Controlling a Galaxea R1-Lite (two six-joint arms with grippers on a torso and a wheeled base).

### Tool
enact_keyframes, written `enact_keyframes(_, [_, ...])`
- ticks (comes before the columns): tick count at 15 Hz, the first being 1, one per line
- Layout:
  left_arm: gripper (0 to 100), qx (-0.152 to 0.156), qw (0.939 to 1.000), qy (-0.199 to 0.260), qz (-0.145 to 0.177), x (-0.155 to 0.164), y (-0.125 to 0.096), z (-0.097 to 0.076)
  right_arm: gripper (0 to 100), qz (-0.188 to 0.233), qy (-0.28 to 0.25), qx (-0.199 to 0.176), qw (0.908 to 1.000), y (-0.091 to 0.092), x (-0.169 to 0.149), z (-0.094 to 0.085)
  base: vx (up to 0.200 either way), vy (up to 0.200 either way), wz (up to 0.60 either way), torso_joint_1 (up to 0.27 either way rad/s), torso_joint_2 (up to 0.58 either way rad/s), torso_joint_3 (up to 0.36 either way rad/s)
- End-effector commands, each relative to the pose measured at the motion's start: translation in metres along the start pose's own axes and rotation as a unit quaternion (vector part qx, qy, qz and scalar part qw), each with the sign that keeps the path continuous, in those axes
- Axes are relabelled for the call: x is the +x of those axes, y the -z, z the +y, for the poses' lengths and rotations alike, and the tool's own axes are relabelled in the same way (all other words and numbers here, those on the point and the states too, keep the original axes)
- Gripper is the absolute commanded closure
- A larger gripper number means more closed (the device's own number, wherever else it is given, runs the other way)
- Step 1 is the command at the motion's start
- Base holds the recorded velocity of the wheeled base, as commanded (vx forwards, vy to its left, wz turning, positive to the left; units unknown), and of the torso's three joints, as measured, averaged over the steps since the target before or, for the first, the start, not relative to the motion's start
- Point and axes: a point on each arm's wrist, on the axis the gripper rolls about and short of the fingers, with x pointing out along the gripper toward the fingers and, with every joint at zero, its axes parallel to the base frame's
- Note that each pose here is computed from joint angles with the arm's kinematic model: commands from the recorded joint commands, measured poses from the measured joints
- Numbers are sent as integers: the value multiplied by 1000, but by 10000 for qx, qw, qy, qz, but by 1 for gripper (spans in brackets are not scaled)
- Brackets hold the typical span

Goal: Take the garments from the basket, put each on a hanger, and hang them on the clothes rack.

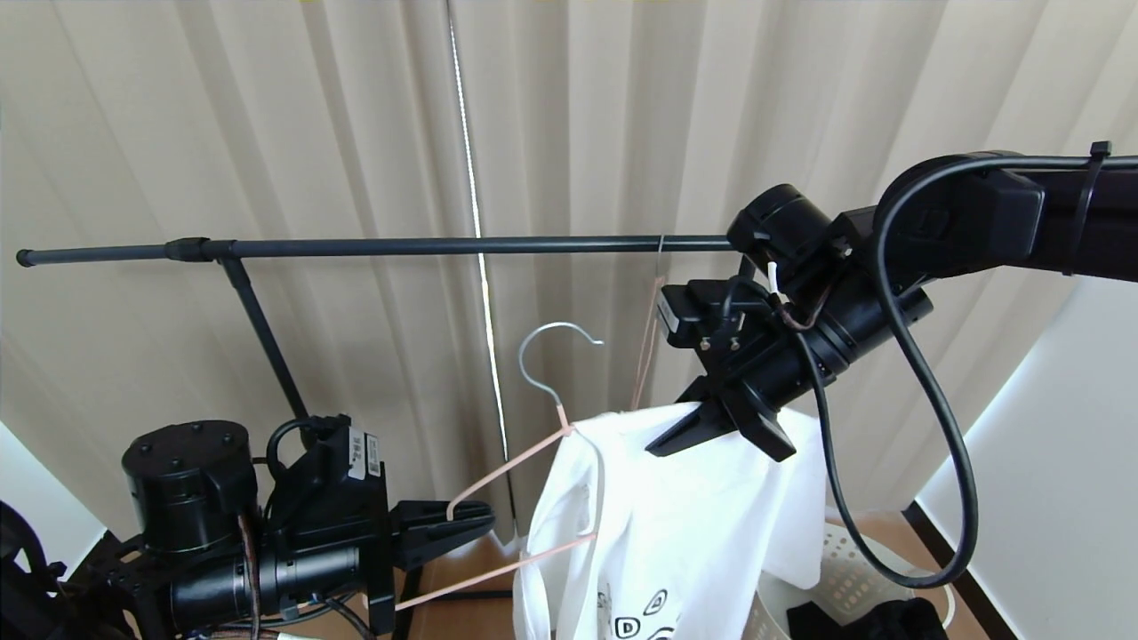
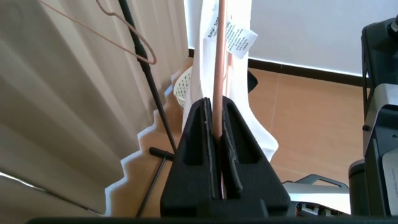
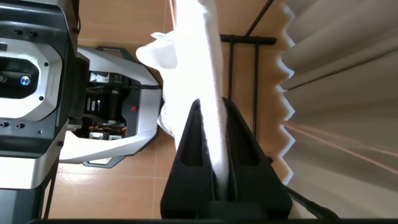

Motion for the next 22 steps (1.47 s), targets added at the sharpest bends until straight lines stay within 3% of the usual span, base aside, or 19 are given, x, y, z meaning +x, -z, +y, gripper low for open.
enact_keyframes(1, [100, -10, 10000, -15, 8, -1, 1, 1, 100, -11, 12, -14, 10000, -1, -1, 0, 0, 0, 0, 0, 0, 0])
enact_keyframes(9, [100, -26, 10000, -9, 27, -1, 2, 0, 100, -54, 78, -62, 9999, -4, -8, 4, 0, 0, 0, 0, 0, 0])
enact_keyframes(10, [0, -33, 10000, -9, 27, -1, 2, 0, 100, -54, 78, -62, 9999, -4, -8, 4, 0, 0, 0, 0, 0, 0])
enact_keyframes(16, [0, -10, 9995, -311, -13, -9, 1, 13, 100, -74, 105, -69, 9999, -4, -12, 6, 0, 0, 0, 0, 0, 0])
enact_keyframes(17, [0, 13, 9974, -660, -288, -22, -11, 22, 100, -73, 166, -19, 9998, -1, -15, 4, 0, 0, 0, 0, 0, 0])
enact_keyframes(22, [0, -219, 9898, -1035, -958, -65, -42, 38, 100, -231, 456, 281, 9983, -6, -32, 8, 0, 0, 0, 0, 0, 0])
